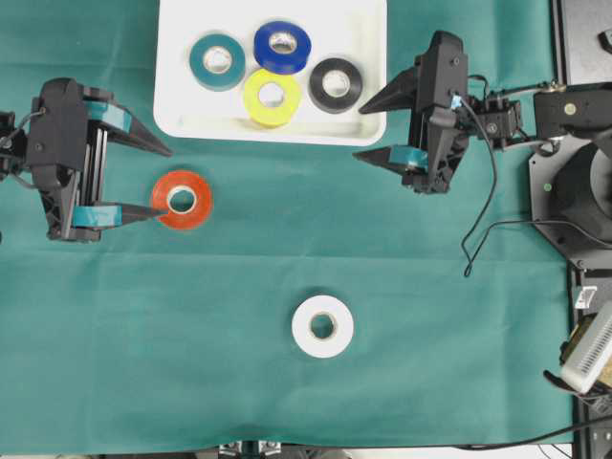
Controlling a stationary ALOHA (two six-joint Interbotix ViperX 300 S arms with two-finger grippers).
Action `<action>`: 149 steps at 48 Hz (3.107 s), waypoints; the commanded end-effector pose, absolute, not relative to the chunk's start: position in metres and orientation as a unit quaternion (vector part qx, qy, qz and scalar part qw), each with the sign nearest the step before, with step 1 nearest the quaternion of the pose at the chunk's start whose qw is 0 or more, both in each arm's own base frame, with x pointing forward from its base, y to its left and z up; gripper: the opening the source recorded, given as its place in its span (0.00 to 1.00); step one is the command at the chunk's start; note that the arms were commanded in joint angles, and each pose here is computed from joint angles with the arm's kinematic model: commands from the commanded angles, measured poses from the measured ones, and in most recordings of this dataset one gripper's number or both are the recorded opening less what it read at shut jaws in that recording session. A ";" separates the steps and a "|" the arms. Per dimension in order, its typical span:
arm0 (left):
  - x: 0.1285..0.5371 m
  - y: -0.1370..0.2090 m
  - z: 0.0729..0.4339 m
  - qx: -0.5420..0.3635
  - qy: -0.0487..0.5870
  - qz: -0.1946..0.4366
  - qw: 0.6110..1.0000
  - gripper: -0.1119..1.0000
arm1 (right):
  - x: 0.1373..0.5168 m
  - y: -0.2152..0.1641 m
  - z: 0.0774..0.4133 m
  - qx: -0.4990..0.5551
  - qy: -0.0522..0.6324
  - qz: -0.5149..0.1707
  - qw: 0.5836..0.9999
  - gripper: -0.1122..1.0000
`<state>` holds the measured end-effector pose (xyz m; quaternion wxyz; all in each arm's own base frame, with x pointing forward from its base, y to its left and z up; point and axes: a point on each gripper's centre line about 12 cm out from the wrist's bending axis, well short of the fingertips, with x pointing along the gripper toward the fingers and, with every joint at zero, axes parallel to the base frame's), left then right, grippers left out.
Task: Put the tape alternately from left to right into the white case.
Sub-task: 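Move the left gripper back over the red tape roll, then move the right gripper down and grasp the white tape roll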
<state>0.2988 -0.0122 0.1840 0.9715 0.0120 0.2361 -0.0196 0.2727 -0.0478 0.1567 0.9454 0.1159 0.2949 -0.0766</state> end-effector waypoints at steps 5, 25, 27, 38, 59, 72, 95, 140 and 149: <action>0.301 -0.016 0.189 0.012 0.226 -0.025 0.974 0.73 | 0.278 -0.044 0.173 0.113 0.267 -0.066 0.955 0.84; 0.302 -0.016 0.181 0.012 0.238 -0.026 0.971 0.73 | 0.286 -0.015 0.181 0.121 0.261 -0.021 0.957 0.84; 0.302 -0.016 0.182 0.012 0.238 -0.026 0.971 0.73 | 0.286 -0.008 0.181 0.122 0.262 -0.010 0.957 0.84; 0.302 -0.016 0.182 0.012 0.236 -0.026 0.971 0.73 | 0.287 0.041 0.185 0.129 0.268 0.062 0.953 0.84; 0.303 -0.019 0.184 0.013 0.233 -0.030 0.972 0.73 | 0.292 0.080 0.178 0.122 0.291 0.118 0.942 0.84; 0.302 -0.019 0.182 0.013 0.236 -0.030 0.971 0.73 | 0.311 0.091 0.165 0.117 0.312 0.123 0.935 0.84; 0.303 -0.019 0.183 0.012 0.235 -0.029 0.972 0.73 | 0.337 0.119 0.129 0.101 0.383 0.111 0.912 0.84; 0.298 -0.019 0.177 -0.015 0.244 -0.022 0.970 0.73 | 0.351 0.124 0.106 0.065 0.451 0.047 0.889 0.83; 0.298 -0.019 0.176 -0.014 0.244 -0.022 0.969 0.73 | 0.351 0.125 0.106 0.066 0.450 0.049 0.889 0.62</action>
